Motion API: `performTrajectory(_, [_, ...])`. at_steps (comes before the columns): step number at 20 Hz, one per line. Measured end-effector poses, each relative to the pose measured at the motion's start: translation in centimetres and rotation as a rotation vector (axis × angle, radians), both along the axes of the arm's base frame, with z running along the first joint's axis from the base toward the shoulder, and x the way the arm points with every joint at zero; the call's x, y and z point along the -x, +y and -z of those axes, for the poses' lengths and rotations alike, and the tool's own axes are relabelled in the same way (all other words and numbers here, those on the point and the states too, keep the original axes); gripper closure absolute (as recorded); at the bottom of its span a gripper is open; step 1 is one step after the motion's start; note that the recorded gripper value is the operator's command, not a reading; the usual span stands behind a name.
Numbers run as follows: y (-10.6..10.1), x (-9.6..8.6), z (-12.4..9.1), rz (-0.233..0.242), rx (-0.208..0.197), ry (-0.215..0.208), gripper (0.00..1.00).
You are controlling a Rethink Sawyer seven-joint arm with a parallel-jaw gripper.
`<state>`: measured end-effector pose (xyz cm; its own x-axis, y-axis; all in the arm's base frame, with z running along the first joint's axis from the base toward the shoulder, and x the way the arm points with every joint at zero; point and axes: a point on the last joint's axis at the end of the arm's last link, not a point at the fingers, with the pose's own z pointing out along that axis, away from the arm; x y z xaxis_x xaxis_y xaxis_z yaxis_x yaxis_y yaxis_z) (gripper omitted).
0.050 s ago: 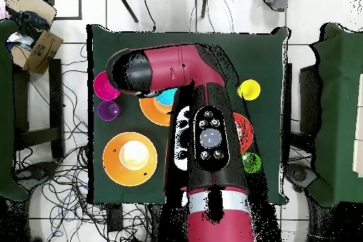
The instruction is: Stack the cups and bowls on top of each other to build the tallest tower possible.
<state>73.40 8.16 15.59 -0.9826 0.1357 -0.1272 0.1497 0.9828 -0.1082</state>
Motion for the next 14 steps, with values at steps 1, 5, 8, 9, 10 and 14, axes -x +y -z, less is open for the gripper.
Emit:
performTrajectory(1, [0.0, 0.1, 0.4, 0.000, 0.002, 0.003, 1.00])
performTrajectory(5, [0.2, 0.9, 3.6, -0.008, 0.009, 0.023, 1.00])
performTrajectory(8, [0.6, 1.6, 5.9, -0.018, 0.015, 0.037, 1.00])
performTrajectory(9, [0.8, 1.9, 6.7, -0.022, 0.019, 0.043, 1.00])
performTrajectory(10, [1.0, 2.2, 7.5, -0.027, 0.023, 0.049, 1.00])
performTrajectory(14, [1.2, 2.8, 9.1, -0.037, 0.031, 0.052, 1.00])
